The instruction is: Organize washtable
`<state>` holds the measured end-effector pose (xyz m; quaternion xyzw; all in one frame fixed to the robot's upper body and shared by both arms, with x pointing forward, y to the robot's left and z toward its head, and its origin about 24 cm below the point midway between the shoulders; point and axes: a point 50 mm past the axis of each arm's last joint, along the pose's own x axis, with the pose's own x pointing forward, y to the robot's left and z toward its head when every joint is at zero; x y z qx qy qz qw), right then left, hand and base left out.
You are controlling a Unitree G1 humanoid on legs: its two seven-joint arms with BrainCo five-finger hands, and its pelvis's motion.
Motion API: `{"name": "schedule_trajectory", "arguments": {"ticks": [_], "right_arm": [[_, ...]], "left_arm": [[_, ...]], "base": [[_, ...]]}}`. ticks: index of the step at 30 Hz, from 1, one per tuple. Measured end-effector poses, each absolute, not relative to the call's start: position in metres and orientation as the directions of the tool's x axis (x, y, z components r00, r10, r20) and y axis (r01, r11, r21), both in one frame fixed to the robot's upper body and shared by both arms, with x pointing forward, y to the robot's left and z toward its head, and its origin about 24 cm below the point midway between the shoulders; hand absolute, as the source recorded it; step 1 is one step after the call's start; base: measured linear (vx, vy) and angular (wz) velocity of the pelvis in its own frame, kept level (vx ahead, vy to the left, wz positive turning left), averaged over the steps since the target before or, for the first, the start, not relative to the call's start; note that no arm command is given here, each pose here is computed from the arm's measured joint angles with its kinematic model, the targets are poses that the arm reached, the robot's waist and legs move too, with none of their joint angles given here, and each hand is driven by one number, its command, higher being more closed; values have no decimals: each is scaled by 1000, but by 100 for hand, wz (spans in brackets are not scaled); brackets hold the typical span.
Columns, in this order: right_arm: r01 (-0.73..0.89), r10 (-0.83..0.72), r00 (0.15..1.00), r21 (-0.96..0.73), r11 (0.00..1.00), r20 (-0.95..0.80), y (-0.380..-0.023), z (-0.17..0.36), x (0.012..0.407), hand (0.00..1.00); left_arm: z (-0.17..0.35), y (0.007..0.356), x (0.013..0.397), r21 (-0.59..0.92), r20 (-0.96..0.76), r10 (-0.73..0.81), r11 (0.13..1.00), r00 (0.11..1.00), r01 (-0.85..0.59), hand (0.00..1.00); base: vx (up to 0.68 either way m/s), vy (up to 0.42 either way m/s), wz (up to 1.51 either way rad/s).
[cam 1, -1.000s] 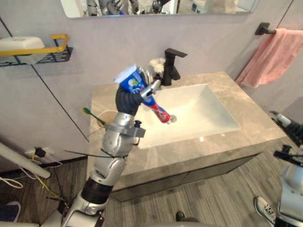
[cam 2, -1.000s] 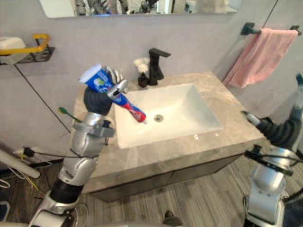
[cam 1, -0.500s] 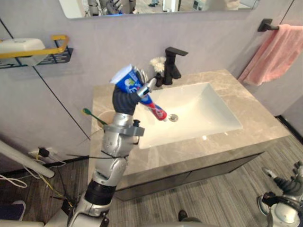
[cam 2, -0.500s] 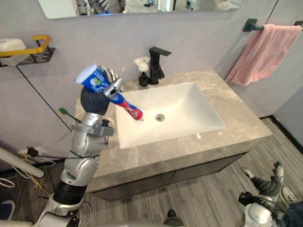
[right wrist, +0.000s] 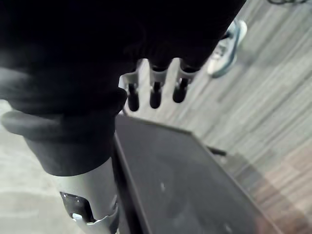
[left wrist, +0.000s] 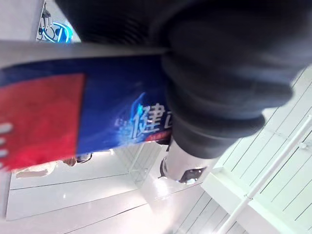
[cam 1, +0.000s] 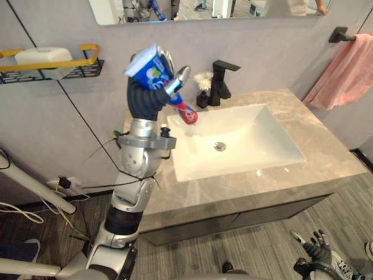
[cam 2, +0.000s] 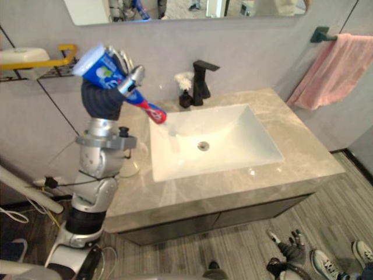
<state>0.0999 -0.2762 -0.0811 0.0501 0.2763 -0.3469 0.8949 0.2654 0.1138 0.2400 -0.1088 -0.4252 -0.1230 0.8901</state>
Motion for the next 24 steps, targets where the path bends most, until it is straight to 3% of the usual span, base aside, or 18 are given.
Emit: {"name": "schedule_trajectory", "arguments": {"ticks": [10,15,24], "right_arm": [[531,-430,612,-59,846,-664,-243,-110,92,0],[468,-350,603,-39,883,-717,-227,-121,84,0],[439,-308,572,-33,898,-760,-218,-130,71,0]], "left_arm": [[238,121,268,28,781,-140,981,609,190,100],[236,138,276,77,771,-98,995,629,61,100],[227,160,282,117,732,-34,990,681,-76,100]], "base": [[-1,-2,1],[-7,-23,13],[-8,-19,7]]}}
